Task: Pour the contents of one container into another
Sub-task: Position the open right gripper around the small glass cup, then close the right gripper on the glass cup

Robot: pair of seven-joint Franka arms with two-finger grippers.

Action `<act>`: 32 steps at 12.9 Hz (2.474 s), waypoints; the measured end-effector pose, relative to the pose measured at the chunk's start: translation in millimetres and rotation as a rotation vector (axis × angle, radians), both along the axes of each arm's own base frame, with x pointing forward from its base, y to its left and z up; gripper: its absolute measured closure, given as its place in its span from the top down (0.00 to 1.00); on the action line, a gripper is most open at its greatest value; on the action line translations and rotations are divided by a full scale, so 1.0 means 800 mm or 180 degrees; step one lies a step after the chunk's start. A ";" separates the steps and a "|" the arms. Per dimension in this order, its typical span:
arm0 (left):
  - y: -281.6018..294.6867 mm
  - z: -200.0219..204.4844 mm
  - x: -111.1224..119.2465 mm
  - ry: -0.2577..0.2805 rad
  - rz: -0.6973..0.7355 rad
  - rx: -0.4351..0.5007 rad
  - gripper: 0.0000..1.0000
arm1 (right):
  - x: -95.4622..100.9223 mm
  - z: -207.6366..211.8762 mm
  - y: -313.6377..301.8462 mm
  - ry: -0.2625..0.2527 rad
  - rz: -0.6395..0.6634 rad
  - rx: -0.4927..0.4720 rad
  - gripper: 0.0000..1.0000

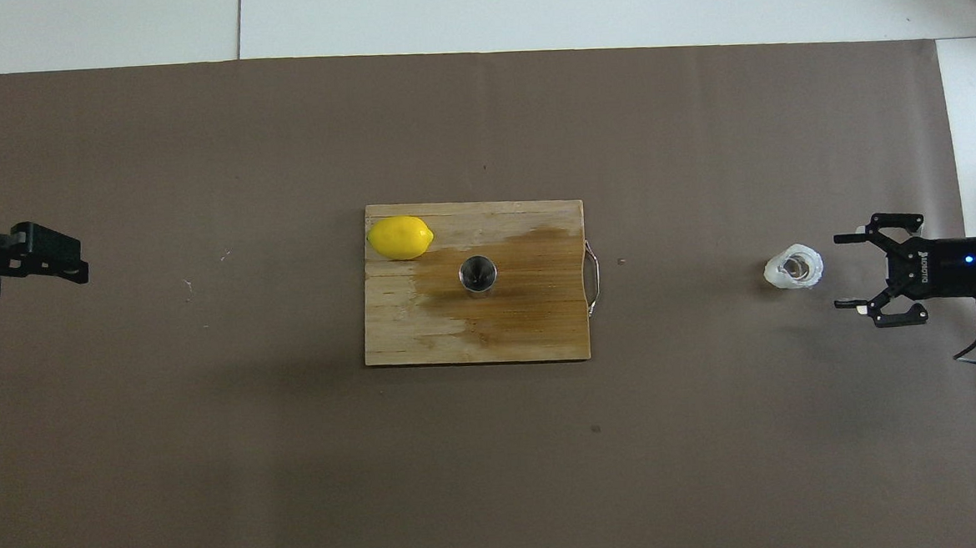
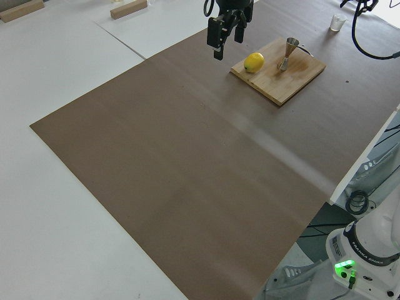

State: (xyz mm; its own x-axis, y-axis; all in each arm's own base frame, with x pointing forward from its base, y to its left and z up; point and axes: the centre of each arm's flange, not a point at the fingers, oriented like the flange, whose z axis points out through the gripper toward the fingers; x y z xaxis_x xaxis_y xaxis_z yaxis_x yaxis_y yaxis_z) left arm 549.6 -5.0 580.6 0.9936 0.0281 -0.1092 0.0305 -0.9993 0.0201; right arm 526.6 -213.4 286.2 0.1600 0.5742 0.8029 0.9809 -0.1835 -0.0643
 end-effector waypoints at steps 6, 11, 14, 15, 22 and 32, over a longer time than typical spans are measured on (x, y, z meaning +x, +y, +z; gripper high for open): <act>0.001 0.009 -0.006 -0.0223 0.0006 0.0002 1.00 | 0.016 -0.010 -0.006 -0.0147 -0.0113 -0.0003 1.00; -0.012 0.029 0.020 -0.0477 -0.0046 -0.0006 1.00 | 0.024 -0.014 0.004 -0.0083 -0.0135 0.0023 1.00; -0.009 0.032 0.023 -0.0549 -0.0032 -0.0005 1.00 | 0.025 -0.018 0.009 -0.0011 -0.0148 0.0033 1.00; -0.008 0.032 0.023 -0.0550 -0.0029 -0.0005 1.00 | 0.026 -0.020 0.013 0.0001 -0.0132 0.0034 1.00; -0.008 0.029 0.022 -0.0527 -0.0029 -0.0005 1.00 | 0.031 -0.031 0.031 0.0082 -0.0061 -0.0055 1.00; -0.008 0.029 0.022 -0.0525 -0.0029 -0.0005 1.00 | 0.029 -0.038 0.041 0.0146 0.0024 -0.0098 1.00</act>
